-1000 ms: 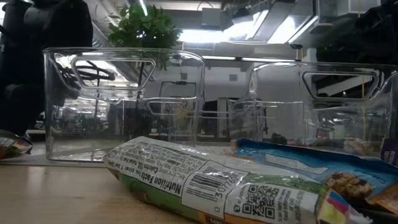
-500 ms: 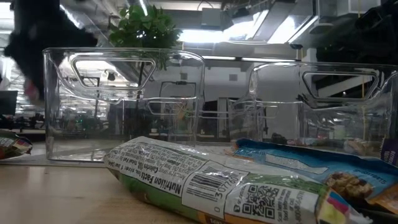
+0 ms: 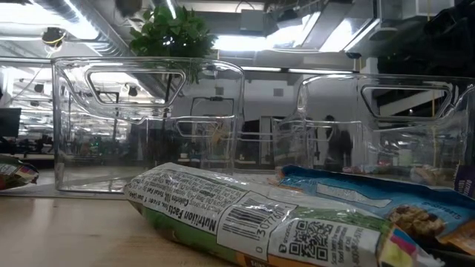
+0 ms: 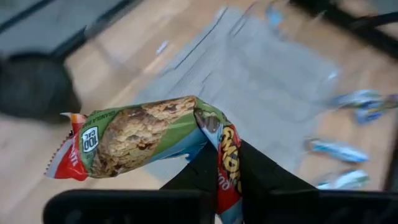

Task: Pick and place Granola Bars by type
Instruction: Put the red granola bar into the bottom left transparent bin

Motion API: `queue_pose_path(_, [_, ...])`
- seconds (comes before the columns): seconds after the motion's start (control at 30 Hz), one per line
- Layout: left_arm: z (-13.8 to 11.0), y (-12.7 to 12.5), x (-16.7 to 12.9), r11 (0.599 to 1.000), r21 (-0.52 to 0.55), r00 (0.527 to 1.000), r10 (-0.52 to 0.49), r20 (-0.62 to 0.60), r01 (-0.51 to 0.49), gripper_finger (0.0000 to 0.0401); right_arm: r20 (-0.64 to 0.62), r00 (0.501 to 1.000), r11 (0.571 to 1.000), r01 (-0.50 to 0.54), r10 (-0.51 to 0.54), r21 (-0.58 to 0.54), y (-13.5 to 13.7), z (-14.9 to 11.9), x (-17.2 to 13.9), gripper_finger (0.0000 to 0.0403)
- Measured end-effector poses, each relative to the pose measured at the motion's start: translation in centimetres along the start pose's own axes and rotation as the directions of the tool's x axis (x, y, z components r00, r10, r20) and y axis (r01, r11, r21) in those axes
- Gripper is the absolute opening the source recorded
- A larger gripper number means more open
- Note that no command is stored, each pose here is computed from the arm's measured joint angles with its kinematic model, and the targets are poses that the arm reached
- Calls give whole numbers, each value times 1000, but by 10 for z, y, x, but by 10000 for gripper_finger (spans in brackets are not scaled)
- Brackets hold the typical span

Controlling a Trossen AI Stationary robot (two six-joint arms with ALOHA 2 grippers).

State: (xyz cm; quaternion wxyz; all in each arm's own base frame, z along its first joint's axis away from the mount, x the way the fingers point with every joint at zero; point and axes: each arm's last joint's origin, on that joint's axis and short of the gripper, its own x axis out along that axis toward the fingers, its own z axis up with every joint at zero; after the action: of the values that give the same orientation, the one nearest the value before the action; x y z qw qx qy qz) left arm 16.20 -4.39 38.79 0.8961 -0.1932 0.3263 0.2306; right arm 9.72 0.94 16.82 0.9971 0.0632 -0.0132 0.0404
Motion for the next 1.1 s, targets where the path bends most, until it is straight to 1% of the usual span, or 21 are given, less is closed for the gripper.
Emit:
queue_pose_path(0.13, [10,0,-14,995,83,998,-65,20,63,23,0,1000,1000,0,0,-1,0,0,0,236])
queue_pose_path(0.3, [13,0,-10,980,171,995,-98,-35,103,30,0,1000,1000,0,0,-1,0,0,0,236])
queue_pose_path(0.43, [21,-2,8,959,241,986,-125,-107,148,27,1,1000,1000,0,0,-1,0,0,0,236])
queue_pose_path(0.57, [37,-9,35,916,310,964,-219,-151,257,25,0,1000,1000,1,-1,0,0,0,0,236])
queue_pose_path(0.67, [45,-14,51,888,328,945,-282,-165,323,28,0,1000,1000,1,-1,0,0,0,0,236])
queue_pose_path(0.73, [48,-18,60,880,324,936,-305,-177,348,29,0,1000,1000,0,0,0,0,0,0,236])
queue_pose_path(0.9, [46,-26,81,888,310,932,-277,-233,341,26,0,1000,1000,0,0,0,0,0,0,236])
queue_pose_path(1.03, [40,-36,106,908,273,925,-235,-299,319,29,0,1000,1000,0,0,1,0,0,0,236])
queue_pose_path(1.1, [36,-41,121,911,274,918,-209,-338,309,31,0,1000,1000,0,0,-1,0,0,0,236])
